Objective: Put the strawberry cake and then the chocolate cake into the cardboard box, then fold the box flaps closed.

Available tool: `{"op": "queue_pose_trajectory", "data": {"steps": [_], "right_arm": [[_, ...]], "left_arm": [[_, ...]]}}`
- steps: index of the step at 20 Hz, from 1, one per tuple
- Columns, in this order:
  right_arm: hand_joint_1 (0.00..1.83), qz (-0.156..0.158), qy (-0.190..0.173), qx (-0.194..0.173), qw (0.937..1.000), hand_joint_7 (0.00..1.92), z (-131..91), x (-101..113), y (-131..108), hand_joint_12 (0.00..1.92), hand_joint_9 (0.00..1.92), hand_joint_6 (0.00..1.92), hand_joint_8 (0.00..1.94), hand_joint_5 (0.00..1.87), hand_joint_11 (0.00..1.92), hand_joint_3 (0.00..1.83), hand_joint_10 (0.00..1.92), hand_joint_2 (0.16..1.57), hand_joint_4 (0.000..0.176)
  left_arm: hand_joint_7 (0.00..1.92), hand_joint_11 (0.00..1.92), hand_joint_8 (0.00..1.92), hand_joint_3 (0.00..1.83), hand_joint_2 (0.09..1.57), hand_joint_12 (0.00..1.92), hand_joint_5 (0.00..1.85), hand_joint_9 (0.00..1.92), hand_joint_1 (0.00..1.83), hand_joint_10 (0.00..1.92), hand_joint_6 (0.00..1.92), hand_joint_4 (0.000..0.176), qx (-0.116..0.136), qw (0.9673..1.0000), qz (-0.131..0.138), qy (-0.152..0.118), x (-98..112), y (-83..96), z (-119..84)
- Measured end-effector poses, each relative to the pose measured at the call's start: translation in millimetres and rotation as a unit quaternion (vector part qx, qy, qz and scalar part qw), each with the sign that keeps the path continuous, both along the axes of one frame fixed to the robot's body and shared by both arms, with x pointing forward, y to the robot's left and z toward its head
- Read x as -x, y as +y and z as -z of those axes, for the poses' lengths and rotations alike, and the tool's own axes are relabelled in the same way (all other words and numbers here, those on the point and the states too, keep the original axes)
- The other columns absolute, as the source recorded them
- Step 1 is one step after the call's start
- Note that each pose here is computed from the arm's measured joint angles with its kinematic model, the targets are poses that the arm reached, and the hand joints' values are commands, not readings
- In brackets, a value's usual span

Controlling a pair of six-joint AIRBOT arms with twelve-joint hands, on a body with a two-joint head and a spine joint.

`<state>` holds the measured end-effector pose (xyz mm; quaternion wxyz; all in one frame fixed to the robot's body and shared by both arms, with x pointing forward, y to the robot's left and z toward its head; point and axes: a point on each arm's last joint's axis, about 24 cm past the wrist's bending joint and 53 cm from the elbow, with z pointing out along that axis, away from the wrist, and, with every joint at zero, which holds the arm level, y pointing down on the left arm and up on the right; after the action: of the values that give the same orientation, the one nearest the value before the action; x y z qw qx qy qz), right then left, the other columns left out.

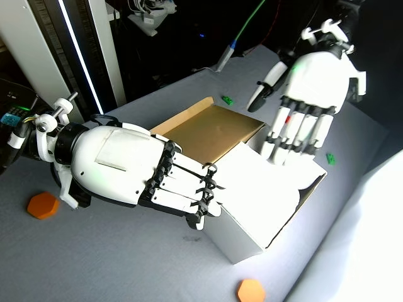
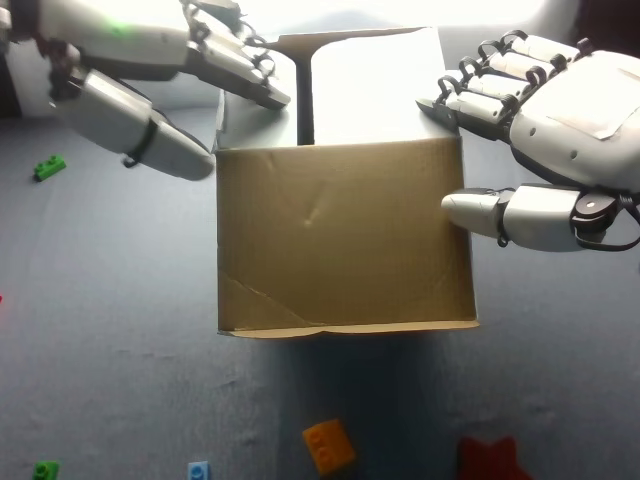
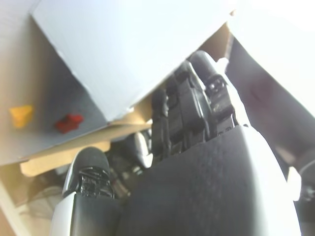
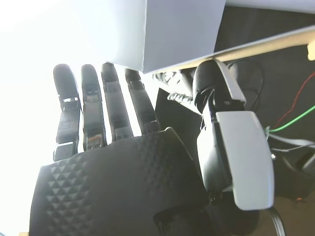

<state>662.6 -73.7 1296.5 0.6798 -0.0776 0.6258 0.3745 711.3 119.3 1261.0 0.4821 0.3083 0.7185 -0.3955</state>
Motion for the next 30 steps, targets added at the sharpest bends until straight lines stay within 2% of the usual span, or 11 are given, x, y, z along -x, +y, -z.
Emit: {"op": "queue_pose_trajectory", "data": {"steps": [1, 4, 7, 11, 13, 16, 20, 22, 24, 27, 30], "right_arm": [[0.0, 0.001, -0.003, 0.004, 1.0, 0.22, 0, 0, 0, 1.09, 0.06, 0.01, 0.0, 0.17, 0.0, 0.0, 0.5, 1.31, 0.0], [0.0, 0.005, -0.024, 0.031, 0.9992, 0.23, 0, 1, 4, 1.08, 0.07, 0.0, 0.01, 0.15, 0.0, 0.0, 0.49, 1.31, 0.0], [0.0, 0.006, -0.026, 0.032, 0.9991, 0.22, -1, 1, 3, 1.12, 0.09, 0.0, 0.0, 0.15, 0.0, 0.0, 0.48, 1.31, 0.0], [0.0, 0.007, -0.009, -0.008, 0.9999, 0.22, -7, 1, -6, 1.15, 0.11, 0.0, 0.0, 0.15, 0.0, 0.0, 0.48, 1.31, 0.0], [0.0, 0.021, -0.022, -0.034, 0.999, 0.22, -21, 2, -21, 1.16, 0.1, 0.01, 0.0, 0.16, 0.0, 0.0, 0.47, 1.3, 0.0], [0.0, 0.054, -0.031, -0.087, 0.9943, 0.2, -43, -1, -55, 1.16, 0.09, 0.01, 0.0, 0.16, 0.0, 0.0, 0.46, 1.31, 0.0], [0.0, 0.097, 0.027, -0.15, 0.9835, 0.21, -44, -5, -111, 1.18, 0.08, 0.0, 0.0, 0.16, 0.0, 0.0, 0.46, 1.31, 0.0], [0.0, 0.115, 0.052, -0.156, 0.9796, 0.21, -37, -3, -134, 1.16, 0.08, 0.0, 0.0, 0.15, 0.0, 0.0, 0.47, 1.3, 0.0], [0.0, 0.122, 0.066, -0.15, 0.979, 0.21, -33, 0, -145, 1.13, 0.06, 0.0, 0.0, 0.14, 0.0, 0.0, 0.48, 1.3, 0.0], [0.0, 0.122, 0.098, -0.151, 0.9761, 0.2, -23, 3, -150, 1.13, 0.05, 0.0, 0.0, 0.14, 0.0, 0.0, 0.48, 1.31, 0.0], [0.0, 0.119, 0.107, -0.148, 0.976, 0.21, -19, 3, -149, 1.1, 0.06, 0.01, 0.0, 0.16, 0.0, 0.0, 0.48, 1.31, 0.0]], "left_arm": [[0.32, 0.0, 0.0, 0.0, 1.24, 1.08, 0.28, 0.37, 0.06, 0.0, 0.0, 0.024, -0.001, 1.0, -0.003, -0.001, -1, 2.9, 0], [0.32, 0.0, 0.0, 0.0, 1.24, 1.11, 0.29, 0.38, 0.09, 0.01, 0.0, 0.02, -0.001, 0.9997, -0.025, 0.001, -5, 29.0, 0], [0.31, 0.0, 0.0, 0.0, 1.25, 1.08, 0.27, 0.38, 0.06, 0.0, 0.0, 0.019, -0.001, 0.9987, -0.052, 0.002, -8, 58.1, 1], [0.32, 0.0, 0.01, 0.0, 1.24, 1.07, 0.29, 0.39, 0.09, 0.01, 0.01, 0.021, -0.003, 0.9974, -0.071, 0.013, -5, 81.3, 8], [0.3, 0.0, 0.0, 0.0, 1.25, 1.07, 0.28, 0.37, 0.1, 0.0, 0.0, 0.023, -0.022, 0.9967, -0.073, 0.027, 3, 90.5, 26], [0.32, 0.0, 0.0, 0.0, 1.24, 1.11, 0.29, 0.39, 0.1, 0.0, 0.0, 0.026, -0.044, 0.9962, -0.055, 0.051, 23, 88.3, 49], [0.31, 0.0, 0.0, 0.0, 1.25, 1.12, 0.27, 0.38, 0.08, 0.0, 0.0, 0.016, -0.058, 0.9949, -0.029, 0.077, 46, 76.7, 72], [0.32, 0.0, 0.0, 0.01, 1.26, 1.13, 0.27, 0.38, 0.05, 0.0, 0.0, 0.019, -0.059, 0.9943, -0.022, 0.086, 54, 74.2, 82], [0.33, 0.0, 0.0, 0.01, 1.26, 1.16, 0.28, 0.39, 0.05, 0.0, 0.0, 0.017, -0.068, 0.9933, -0.012, 0.093, 62, 69.0, 94], [0.32, 0.0, 0.0, 0.0, 1.26, 1.14, 0.27, 0.37, 0.06, 0.0, 0.0, 0.025, -0.068, 0.9927, 0.016, 0.098, 84, 55.1, 108], [0.32, 0.0, 0.0, 0.0, 1.26, 1.15, 0.27, 0.37, 0.08, 0.0, 0.0, 0.024, -0.078, 0.9912, 0.031, 0.103, 100, 45.8, 125]]}}
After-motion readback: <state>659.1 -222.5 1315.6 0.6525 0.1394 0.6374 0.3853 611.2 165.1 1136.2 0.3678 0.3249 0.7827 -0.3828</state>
